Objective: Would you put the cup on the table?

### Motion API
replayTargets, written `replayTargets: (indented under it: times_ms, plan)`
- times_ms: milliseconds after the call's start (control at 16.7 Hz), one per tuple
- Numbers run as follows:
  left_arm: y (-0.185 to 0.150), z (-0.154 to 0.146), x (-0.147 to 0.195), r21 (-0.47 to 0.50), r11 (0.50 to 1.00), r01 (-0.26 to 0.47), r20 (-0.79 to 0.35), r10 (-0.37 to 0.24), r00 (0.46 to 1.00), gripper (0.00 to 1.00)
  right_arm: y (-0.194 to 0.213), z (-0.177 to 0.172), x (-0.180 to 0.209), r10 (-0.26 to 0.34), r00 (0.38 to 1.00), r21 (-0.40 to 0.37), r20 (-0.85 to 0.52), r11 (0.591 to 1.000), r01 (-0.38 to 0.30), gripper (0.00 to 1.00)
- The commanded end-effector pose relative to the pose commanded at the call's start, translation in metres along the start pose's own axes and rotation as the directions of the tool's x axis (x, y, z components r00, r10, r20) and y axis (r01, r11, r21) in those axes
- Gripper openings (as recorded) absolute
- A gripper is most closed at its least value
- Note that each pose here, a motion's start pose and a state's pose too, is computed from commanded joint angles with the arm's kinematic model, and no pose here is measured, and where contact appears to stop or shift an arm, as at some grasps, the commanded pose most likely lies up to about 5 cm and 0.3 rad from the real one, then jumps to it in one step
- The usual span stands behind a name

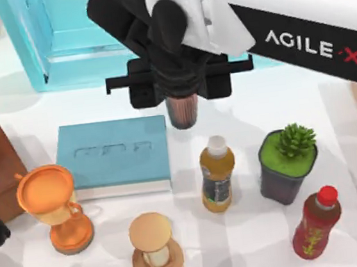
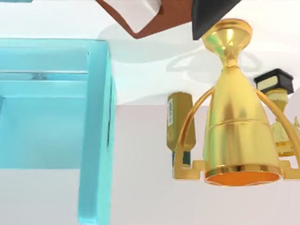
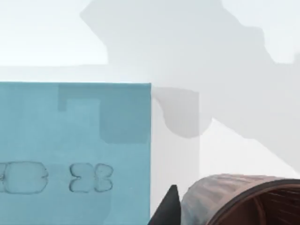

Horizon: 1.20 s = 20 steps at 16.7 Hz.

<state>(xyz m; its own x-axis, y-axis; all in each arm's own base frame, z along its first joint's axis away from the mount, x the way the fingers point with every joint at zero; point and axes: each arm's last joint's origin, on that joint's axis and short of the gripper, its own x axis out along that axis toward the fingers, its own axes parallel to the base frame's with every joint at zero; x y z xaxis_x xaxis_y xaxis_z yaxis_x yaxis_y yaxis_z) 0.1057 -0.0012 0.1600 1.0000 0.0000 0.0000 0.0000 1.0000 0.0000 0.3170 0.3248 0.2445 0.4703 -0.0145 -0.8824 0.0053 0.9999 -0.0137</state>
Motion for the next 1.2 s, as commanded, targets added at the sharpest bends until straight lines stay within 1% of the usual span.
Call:
replayTargets:
  times_ms: [300,660,1080,1200]
  plan:
    - [0.000,0.000,0.000,0.000,1.000,0.000,0.000,0.000,1.000,1.00,-0.030,-0.012,-0.002,-0.004,1.000,-0.002,0.004,1.000,0.004,0.00]
    - [0.000,0.000,0.000,0.000,1.000,0.000,0.000,0.000,1.000,1.00,-0.030,-0.016,0.000,-0.006,1.000,-0.009,-0.001,1.000,0.006,0.00]
    - [0.000,0.000,0.000,0.000,1.000,0.000,0.000,0.000,1.000,1.00,-0.030,-0.020,0.040,-0.004,1.000,-0.005,0.004,1.000,0.004,0.00]
    - [0.000,0.000,0.000,0.000,1.000,0.000,0.000,0.000,1.000,1.00,-0.030,-0.021,0.052,0.005,1.000,0.001,0.014,1.000,-0.005,0.00]
